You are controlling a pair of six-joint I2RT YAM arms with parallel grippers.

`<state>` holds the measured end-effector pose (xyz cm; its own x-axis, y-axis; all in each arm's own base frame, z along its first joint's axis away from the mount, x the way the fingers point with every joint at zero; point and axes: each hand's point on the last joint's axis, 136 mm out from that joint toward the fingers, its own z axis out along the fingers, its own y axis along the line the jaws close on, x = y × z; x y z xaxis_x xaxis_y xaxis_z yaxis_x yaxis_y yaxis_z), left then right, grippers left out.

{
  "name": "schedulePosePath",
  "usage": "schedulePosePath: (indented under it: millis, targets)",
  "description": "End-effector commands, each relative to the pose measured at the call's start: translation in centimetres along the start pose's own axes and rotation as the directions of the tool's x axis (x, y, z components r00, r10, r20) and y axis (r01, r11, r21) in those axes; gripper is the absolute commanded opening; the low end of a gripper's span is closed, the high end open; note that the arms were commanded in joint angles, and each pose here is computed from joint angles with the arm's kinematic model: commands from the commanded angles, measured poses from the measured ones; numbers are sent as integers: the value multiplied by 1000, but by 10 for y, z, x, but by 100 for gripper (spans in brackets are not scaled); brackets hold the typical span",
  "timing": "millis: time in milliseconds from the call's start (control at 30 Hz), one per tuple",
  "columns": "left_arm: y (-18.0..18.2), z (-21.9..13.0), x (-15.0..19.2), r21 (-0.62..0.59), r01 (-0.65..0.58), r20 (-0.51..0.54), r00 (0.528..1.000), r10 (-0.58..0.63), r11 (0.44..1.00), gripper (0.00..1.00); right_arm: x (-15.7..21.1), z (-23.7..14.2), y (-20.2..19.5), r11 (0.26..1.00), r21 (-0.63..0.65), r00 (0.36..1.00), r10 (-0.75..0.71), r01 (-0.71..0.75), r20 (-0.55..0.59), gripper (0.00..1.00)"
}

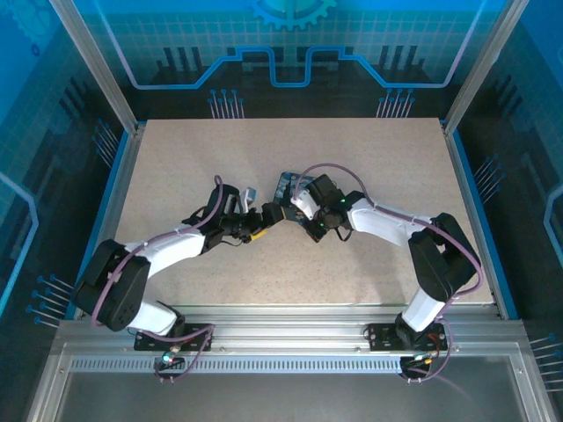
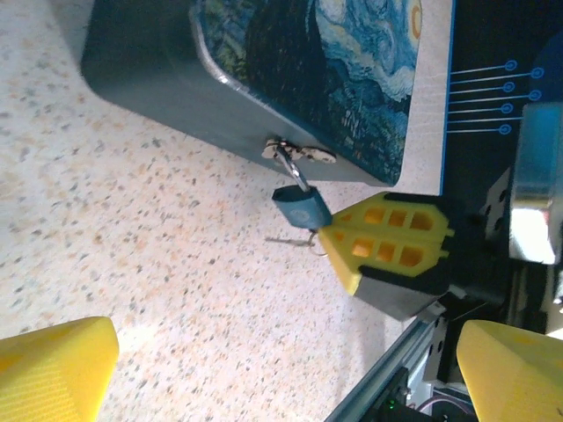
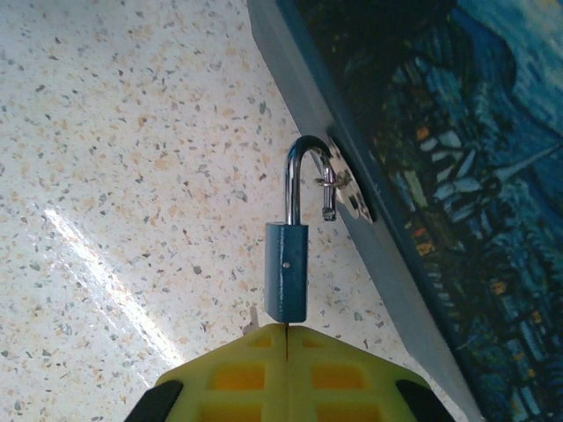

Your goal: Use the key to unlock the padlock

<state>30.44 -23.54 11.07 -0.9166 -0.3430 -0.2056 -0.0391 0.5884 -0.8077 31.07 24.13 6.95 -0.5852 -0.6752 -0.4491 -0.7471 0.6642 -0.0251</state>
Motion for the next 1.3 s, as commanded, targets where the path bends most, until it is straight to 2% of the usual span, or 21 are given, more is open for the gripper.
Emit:
schedulePosePath:
  millis: [0, 233, 333, 533, 767, 933, 1267]
  targets:
    - [20, -12, 13, -87, -10, -23, 1000, 8, 996, 99, 3, -1, 7, 997, -15, 996, -73, 72, -43, 0]
    - [20, -25, 16, -109, -22, -12, 1000, 21, 994, 99, 11, 9, 17, 985, -42, 980, -170, 166, -107, 0]
    - [23, -26, 17, -112, -17, -13, 1000, 16, 994, 99, 10, 12, 15, 979, -12, 973, -202, 202, -108, 0]
    - [26, -27, 19, -116, -4, -14, 1000, 2, 993, 99, -7, 10, 18, 944, 16, 944, -331, 331, -19, 0]
    - [29, -28, 18, -123, 9, -6, 1000, -10, 992, 99, -30, 18, 24, 893, 18, 893, -451, 450, 14, 0]
    - [30, -38, 16, -134, 14, 32, 999, -10, 991, 99, -41, 4, 38, 898, 0, 893, -437, 439, 108, 0]
    - [27, -62, 12, -140, 24, 79, 997, -13, 990, 99, -40, -39, 40, 940, 45, 919, -340, 338, 200, 0]
